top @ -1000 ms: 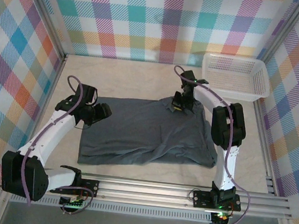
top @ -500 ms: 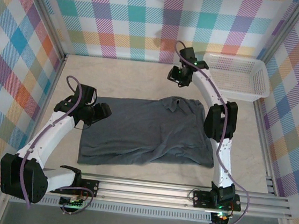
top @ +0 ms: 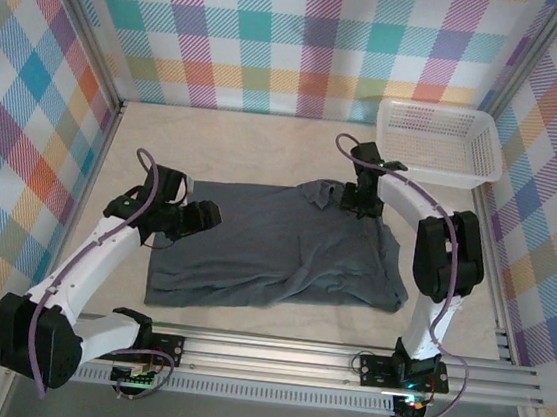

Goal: Fold the inside-out t-shirt

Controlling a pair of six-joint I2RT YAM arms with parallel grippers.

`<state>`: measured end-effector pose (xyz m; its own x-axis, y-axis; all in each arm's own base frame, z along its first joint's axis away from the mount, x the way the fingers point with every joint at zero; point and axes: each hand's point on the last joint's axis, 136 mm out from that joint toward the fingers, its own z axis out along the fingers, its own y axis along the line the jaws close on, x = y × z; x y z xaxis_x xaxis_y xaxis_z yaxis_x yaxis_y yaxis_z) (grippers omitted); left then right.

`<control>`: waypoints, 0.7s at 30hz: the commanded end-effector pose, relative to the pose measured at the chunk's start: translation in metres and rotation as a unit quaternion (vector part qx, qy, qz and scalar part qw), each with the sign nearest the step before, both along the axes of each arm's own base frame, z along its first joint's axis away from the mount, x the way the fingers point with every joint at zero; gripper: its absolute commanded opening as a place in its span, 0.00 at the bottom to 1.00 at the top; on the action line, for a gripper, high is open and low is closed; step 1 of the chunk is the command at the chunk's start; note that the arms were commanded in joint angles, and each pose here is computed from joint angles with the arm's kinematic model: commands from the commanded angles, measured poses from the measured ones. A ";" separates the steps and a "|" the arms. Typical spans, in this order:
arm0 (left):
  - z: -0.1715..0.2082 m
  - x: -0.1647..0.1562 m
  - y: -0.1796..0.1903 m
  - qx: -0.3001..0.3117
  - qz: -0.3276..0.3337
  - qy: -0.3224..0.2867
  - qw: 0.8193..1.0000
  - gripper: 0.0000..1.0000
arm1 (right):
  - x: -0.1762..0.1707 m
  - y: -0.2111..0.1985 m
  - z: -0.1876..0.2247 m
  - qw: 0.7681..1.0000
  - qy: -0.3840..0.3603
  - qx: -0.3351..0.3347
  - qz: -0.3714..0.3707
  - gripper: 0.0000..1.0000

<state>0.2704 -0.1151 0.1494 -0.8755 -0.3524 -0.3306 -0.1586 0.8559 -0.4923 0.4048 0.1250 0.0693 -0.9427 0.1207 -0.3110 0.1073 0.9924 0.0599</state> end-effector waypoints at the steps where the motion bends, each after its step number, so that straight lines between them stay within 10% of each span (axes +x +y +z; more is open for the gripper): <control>1: -0.004 0.000 -0.007 -0.001 -0.019 -0.002 1.000 0.71 | 0.015 -0.006 -0.009 0.999 -0.012 -0.028 0.016 0.68; 6: -0.006 0.001 -0.007 -0.002 -0.017 0.000 1.000 0.71 | 0.034 -0.008 -0.021 0.999 -0.005 -0.043 0.026 0.78; 14: -0.010 0.001 -0.005 0.008 -0.015 0.006 1.000 0.72 | 0.041 0.006 -0.026 1.000 -0.003 0.006 0.030 0.62; 21: -0.017 -0.001 0.000 0.021 -0.008 0.018 1.000 0.72 | 0.034 0.014 -0.030 0.999 0.008 0.043 0.026 0.17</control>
<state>0.2722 -0.1153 0.1393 -0.8842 -0.3481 -0.3115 -0.1730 0.8635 -0.4737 0.4389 0.1340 0.0387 -0.9521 0.0782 -0.2956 0.0509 0.9938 0.0991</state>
